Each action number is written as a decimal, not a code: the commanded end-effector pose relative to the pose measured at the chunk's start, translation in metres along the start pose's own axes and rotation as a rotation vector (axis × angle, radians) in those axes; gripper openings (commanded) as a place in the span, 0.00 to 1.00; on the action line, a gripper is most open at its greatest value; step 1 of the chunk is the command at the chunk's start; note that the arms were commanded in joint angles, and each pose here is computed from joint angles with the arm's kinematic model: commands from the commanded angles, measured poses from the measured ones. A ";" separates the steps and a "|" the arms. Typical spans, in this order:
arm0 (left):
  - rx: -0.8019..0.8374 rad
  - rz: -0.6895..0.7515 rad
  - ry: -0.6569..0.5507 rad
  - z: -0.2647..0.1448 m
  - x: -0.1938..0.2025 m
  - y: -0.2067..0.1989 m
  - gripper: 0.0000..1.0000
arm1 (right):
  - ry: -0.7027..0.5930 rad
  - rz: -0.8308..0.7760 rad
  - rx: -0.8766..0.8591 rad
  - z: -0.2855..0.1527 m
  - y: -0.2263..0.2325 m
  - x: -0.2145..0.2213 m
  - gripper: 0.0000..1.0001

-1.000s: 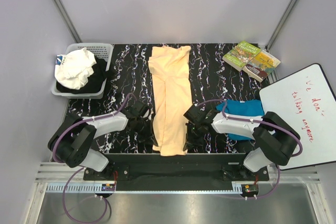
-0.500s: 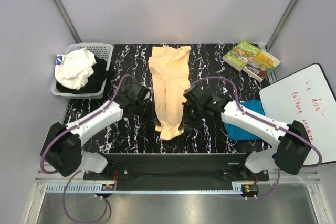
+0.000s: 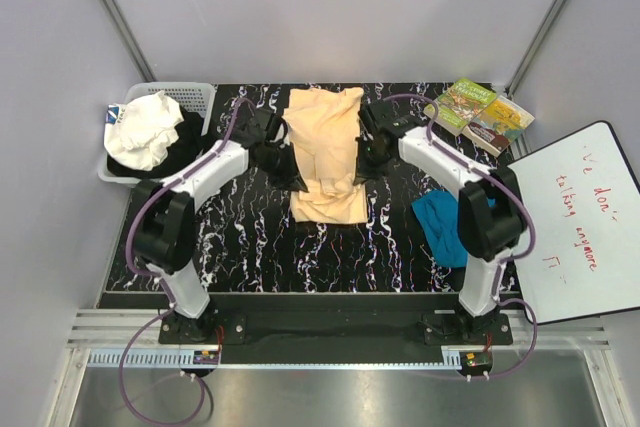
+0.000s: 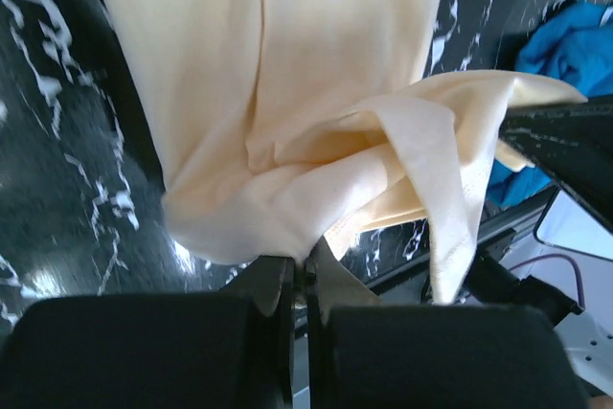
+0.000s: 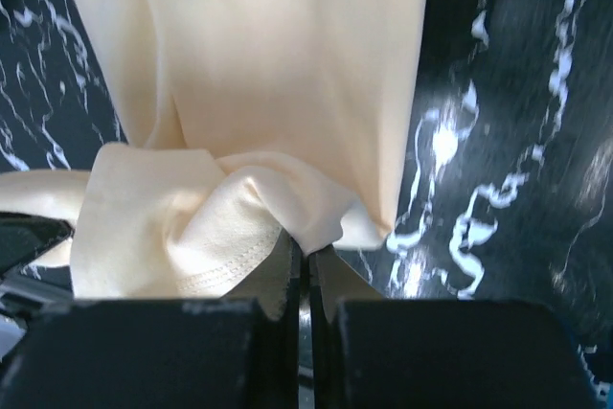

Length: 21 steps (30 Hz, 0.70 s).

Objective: Fold and stack the t-shirts
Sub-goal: Fold the folded rectangular tshirt in 1/3 of the way

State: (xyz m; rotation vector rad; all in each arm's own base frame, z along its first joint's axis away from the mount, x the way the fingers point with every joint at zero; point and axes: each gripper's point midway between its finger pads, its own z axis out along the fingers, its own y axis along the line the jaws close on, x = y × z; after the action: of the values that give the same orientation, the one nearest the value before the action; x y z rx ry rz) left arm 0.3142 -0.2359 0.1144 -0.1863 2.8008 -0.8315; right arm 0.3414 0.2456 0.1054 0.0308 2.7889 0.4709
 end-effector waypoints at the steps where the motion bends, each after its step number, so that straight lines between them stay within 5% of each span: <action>1: 0.077 0.034 -0.011 -0.002 -0.035 -0.014 0.00 | -0.043 -0.062 -0.022 0.010 0.006 -0.042 0.03; 7: 0.122 0.038 0.001 0.012 -0.076 -0.018 0.00 | -0.076 -0.033 -0.040 0.029 0.008 -0.090 0.04; 8: 0.133 0.043 0.011 0.015 -0.079 -0.018 0.15 | -0.056 -0.020 -0.029 0.041 0.003 -0.090 0.05; 10: 0.129 0.035 0.022 0.019 -0.090 -0.017 0.61 | -0.049 0.004 -0.029 0.047 -0.004 -0.098 0.07; 11: 0.125 0.041 0.018 0.017 -0.093 -0.016 0.99 | -0.052 0.013 -0.035 0.052 -0.004 -0.105 0.08; 15: 0.112 0.057 -0.041 -0.003 -0.106 -0.013 0.99 | -0.060 0.044 -0.072 0.061 -0.006 -0.126 0.22; 19: 0.136 0.066 -0.053 -0.019 -0.106 -0.008 0.99 | -0.140 0.042 -0.094 0.057 -0.002 -0.161 0.62; 21: 0.144 0.078 -0.041 -0.022 -0.100 -0.006 0.99 | -0.184 0.041 -0.091 0.051 -0.001 -0.175 0.70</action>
State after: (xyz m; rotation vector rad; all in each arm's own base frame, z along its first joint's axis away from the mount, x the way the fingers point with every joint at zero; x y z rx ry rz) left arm 0.4128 -0.2145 0.1101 -0.1780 2.7741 -0.9218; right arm 0.4950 0.2442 0.0706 0.1270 2.7208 0.5375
